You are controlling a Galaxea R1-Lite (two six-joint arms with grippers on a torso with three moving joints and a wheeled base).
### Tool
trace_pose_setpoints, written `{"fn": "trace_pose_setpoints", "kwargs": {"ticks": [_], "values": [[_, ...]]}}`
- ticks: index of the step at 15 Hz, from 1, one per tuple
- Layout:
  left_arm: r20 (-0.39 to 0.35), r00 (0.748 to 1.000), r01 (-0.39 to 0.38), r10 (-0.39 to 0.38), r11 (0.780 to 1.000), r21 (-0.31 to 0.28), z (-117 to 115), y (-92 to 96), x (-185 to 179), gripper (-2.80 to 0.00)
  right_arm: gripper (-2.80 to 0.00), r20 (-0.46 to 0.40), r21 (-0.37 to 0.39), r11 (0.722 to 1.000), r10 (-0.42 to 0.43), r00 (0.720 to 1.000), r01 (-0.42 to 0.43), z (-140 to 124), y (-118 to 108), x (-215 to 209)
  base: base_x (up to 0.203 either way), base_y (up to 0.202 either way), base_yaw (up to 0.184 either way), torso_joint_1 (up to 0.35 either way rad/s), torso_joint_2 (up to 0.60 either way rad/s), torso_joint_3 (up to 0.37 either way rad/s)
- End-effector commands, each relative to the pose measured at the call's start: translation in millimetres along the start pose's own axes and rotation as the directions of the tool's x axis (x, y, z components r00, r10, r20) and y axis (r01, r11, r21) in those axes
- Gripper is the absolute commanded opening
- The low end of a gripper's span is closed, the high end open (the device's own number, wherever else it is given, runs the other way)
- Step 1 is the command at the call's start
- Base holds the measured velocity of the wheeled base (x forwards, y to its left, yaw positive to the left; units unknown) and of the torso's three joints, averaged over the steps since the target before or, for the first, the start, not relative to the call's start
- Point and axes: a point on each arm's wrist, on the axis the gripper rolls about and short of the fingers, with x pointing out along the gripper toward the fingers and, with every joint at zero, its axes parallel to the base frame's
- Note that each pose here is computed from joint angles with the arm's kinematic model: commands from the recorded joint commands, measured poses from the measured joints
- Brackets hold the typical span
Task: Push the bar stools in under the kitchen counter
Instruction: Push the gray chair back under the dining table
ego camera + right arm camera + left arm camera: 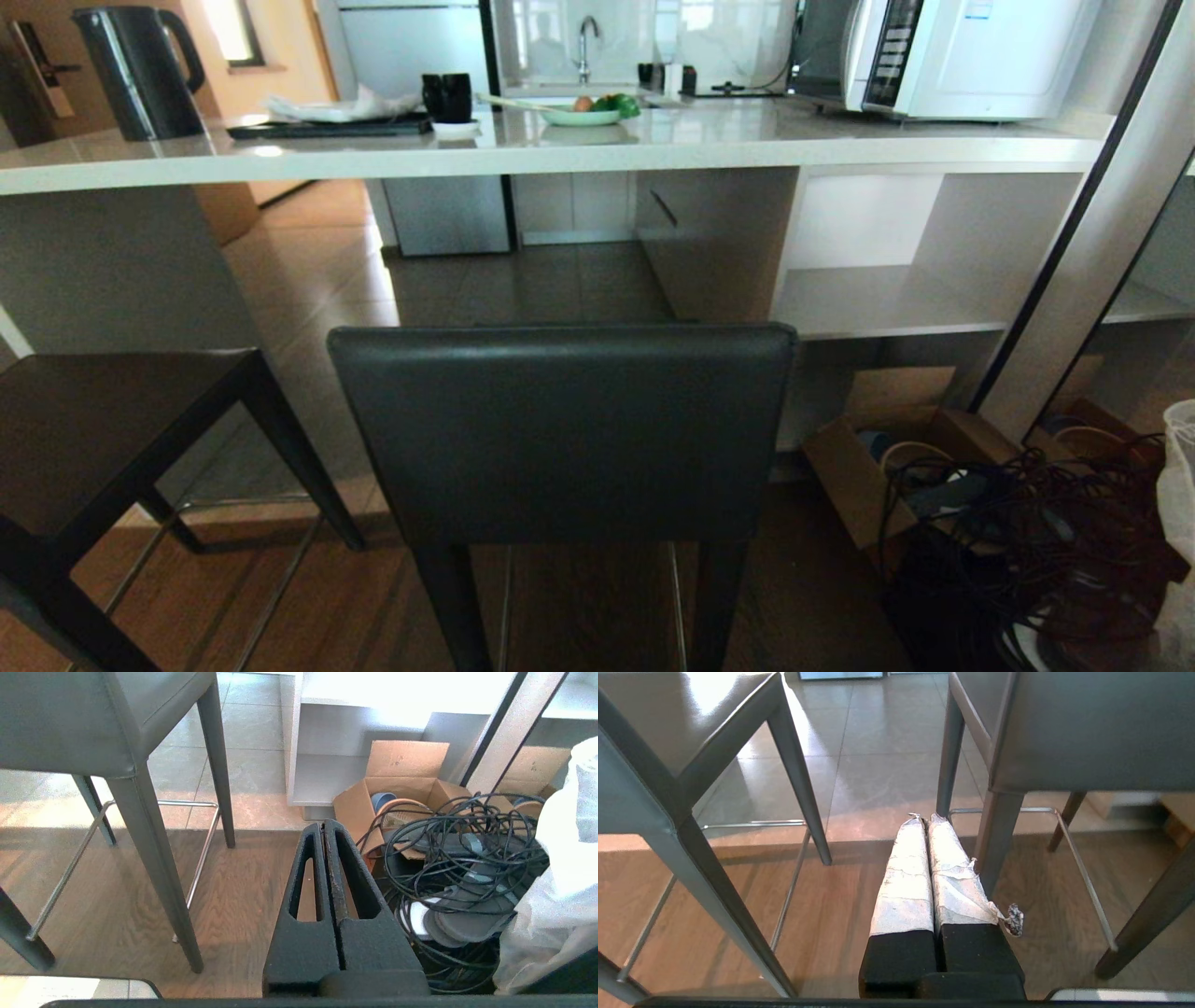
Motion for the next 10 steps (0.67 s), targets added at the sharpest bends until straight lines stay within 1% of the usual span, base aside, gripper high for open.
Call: {"fn": "trace_pose_setpoints", "kwargs": {"ticks": [1,6,7,10], "values": [[-0.003,1.000,-0.001,0.001,1.000,-0.006,-0.1,0.0,0.3,-2.80,-2.80,-0.002,0.002,1.000,0.003,1.000,-0.003,0.1,-0.1,0.2,0.000,0.000,0.000,0.000,0.00,0.000],[-0.001,1.000,0.001,-0.001,1.000,-0.004,0.3,0.0,0.2,-2.80,-2.80,0.000,0.009,1.000,0.003,1.000,-0.003,0.2,-0.1,0.2,0.000,0.000,0.000,0.000,0.00,0.000],[-0.003,1.000,0.001,-0.001,1.000,-0.005,0.0,0.0,0.3,-2.80,-2.80,-0.001,0.008,1.000,0.001,1.000,-0.001,0.2,-0.1,0.2,0.100,0.000,-0.002,-0.002,0.00,0.004],[-0.002,1.000,0.001,-0.001,1.000,-0.007,0.0,0.0,0.3,-2.80,-2.80,0.000,0.009,1.000,0.003,1.000,-0.003,0.3,-0.1,0.2,0.194,0.000,0.001,0.003,0.00,0.000]]}}
